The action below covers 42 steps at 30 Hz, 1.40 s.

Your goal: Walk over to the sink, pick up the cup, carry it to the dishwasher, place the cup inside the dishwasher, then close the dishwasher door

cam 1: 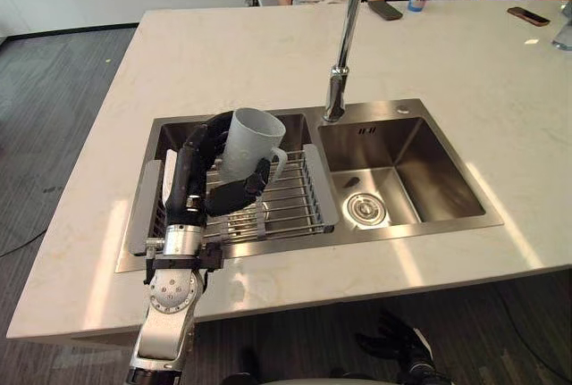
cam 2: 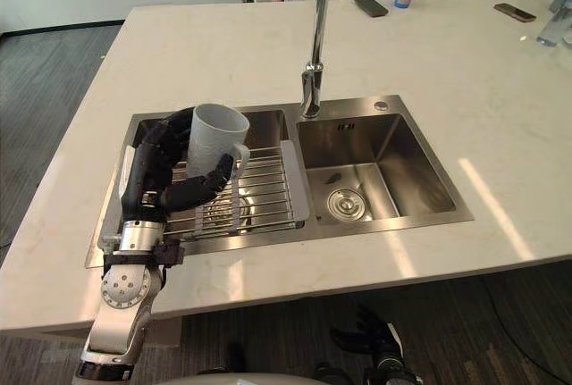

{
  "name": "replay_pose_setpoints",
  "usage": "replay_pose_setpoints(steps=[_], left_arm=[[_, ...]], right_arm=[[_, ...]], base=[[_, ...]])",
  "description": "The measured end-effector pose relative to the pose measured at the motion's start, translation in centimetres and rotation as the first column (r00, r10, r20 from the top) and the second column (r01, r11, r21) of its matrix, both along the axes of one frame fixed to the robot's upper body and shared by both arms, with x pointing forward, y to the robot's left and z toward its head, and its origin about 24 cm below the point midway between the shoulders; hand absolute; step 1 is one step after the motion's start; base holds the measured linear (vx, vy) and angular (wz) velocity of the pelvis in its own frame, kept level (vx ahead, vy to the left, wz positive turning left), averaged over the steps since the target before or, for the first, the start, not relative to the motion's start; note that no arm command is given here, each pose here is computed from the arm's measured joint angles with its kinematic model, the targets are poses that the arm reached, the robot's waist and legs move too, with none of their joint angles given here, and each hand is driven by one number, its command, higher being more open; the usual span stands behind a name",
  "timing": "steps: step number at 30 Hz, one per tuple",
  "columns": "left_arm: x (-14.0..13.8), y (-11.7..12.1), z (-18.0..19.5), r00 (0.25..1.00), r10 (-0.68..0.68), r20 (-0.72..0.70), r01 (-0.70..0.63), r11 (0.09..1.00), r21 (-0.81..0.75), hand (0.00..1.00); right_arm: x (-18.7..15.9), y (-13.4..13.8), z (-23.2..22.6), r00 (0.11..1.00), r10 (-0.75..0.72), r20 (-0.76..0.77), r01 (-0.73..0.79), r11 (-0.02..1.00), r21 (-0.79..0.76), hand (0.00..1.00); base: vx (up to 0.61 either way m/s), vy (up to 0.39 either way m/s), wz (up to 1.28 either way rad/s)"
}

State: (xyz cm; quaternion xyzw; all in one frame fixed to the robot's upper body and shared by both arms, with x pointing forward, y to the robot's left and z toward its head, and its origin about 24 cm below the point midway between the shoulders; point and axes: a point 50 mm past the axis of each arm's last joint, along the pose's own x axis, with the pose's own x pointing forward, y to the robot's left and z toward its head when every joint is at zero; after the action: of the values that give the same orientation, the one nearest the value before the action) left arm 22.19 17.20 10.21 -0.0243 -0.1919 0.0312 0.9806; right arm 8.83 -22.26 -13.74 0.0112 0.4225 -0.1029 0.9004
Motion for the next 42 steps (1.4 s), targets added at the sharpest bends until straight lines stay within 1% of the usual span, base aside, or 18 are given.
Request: replay_pose_setpoints(steps=[2,4,8,11,12,15,18,20,22,24,27,28,30,34,36,39,40,42], left_arm=[[-0.6,-0.1,-0.4,1.0,-0.018,-0.015,0.017,0.994,-0.104,0.3],[-1.0,-0.2,-0.6,0.999,-0.044,-0.021,0.04,0.988,-0.148,0.3],[-1.3,-0.9,-0.9,0.995,-0.089,-0.035,0.082,0.981,-0.176,0.3],[-1.4,-1.9,-1.1,0.99,-0.135,-0.04,0.125,0.973,-0.194,0.3],[-1.5,-2.4,-0.6,0.987,-0.158,-0.018,0.152,0.968,-0.198,0.3],[-1.9,-3.1,0.8,0.982,-0.187,0.042,0.191,0.961,-0.202,0.3],[-2.0,-3.4,1.9,0.979,-0.173,0.107,0.194,0.953,-0.234,0.3],[-2.2,-3.2,2.1,0.98,-0.158,0.119,0.183,0.954,-0.239,0.3],[-2.4,-3.1,2.2,0.981,-0.151,0.124,0.177,0.957,-0.231,0.3],[-2.5,-3.2,2.0,0.983,-0.144,0.118,0.169,0.957,-0.237,0.3],[-2.6,-3.2,1.9,0.983,-0.141,0.114,0.165,0.956,-0.244,0.3],[-2.5,-3.3,1.4,0.986,-0.136,0.091,0.155,0.953,-0.258,0.3],[-2.9,-3.2,0.9,0.989,-0.131,0.064,0.144,0.955,-0.261,0.3],[-2.9,-3.3,0.9,0.986,-0.156,0.062,0.167,0.957,-0.239,0.3],[-2.9,-3.4,1.0,0.984,-0.166,0.068,0.178,0.952,-0.247,0.3],[-2.7,-4.3,0.9,0.974,-0.215,0.072,0.226,0.939,-0.261,0.3],[-2.5,-4.5,0.7,0.973,-0.221,0.064,0.23,0.937,-0.262,0.3],[-2.2,-4.2,-0.6,0.976,-0.219,0.004,0.214,0.946,-0.242,0.3]], right_arm=[[-0.2,0.1,-0.1,1.0,-0.009,-0.004,0.009,1.0,0.0,0.9],[-0.3,0.3,-0.1,1.0,-0.018,-0.007,0.018,1.0,0.006,0.9],[-0.4,0.5,-0.2,0.999,-0.043,-0.004,0.043,0.999,0.018,0.9],[0.3,0.5,0.0,0.999,-0.052,0.013,0.052,0.999,0.007,0.9],[1.4,0.9,0.5,0.997,-0.058,0.056,0.058,0.998,0.005,0.9],[2.7,1.2,1.5,0.989,-0.059,0.132,0.06,0.998,0.001,0.9],[3.8,0.8,2.3,0.981,-0.069,0.179,0.073,0.997,-0.014,0.9],[3.5,1.0,2.3,0.982,-0.067,0.179,0.07,0.997,-0.01,0.9],[3.7,1.0,2.4,0.981,-0.064,0.183,0.067,0.998,-0.01,0.9],[4.4,0.7,2.5,0.98,-0.053,0.194,0.059,0.998,-0.023,0.9],[5.6,1.1,2.8,0.976,-0.029,0.217,0.034,0.999,-0.021,0.9],[6.0,0.8,2.7,0.977,-0.025,0.211,0.032,0.999,-0.032,0.9],[5.6,0.7,2.2,0.983,-0.028,0.181,0.035,0.999,-0.032,0.9],[3.6,-0.3,1.5,0.99,-0.078,0.118,0.086,0.994,-0.065,0.9],[3.6,-0.7,1.6,0.989,-0.082,0.121,0.092,0.993,-0.076,0.9],[3.3,-1.1,1.7,0.987,-0.101,0.127,0.112,0.99,-0.083,0.9],[3.2,-0.9,1.6,0.987,-0.108,0.122,0.118,0.99,-0.078,0.9],[2.9,0.1,1.2,0.988,-0.111,0.11,0.116,0.992,-0.044,0.9]], base=[[-0.03,0.0,0.01],[-0.02,0.001,0.01],[-0.02,0.011,-0.03],[-0.03,0.043,-0.29],[-0.09,0.073,-0.52],[-0.12,0.04,-0.33],[-0.19,0.06,-0.19],[-0.13,0.0,0.24],[-0.16,-0.042,0.19],[-0.2,-0.017,0.07],[-0.21,-0.065,0.1],[-0.32,-0.057,0.27],[-0.33,-0.033,0.44],[-0.26,0.013,0.5],[-0.2,0.127,0.41],[-0.08,0.189,0.42],[-0.06,0.255,0.26],[-0.01,0.191,0.22]])
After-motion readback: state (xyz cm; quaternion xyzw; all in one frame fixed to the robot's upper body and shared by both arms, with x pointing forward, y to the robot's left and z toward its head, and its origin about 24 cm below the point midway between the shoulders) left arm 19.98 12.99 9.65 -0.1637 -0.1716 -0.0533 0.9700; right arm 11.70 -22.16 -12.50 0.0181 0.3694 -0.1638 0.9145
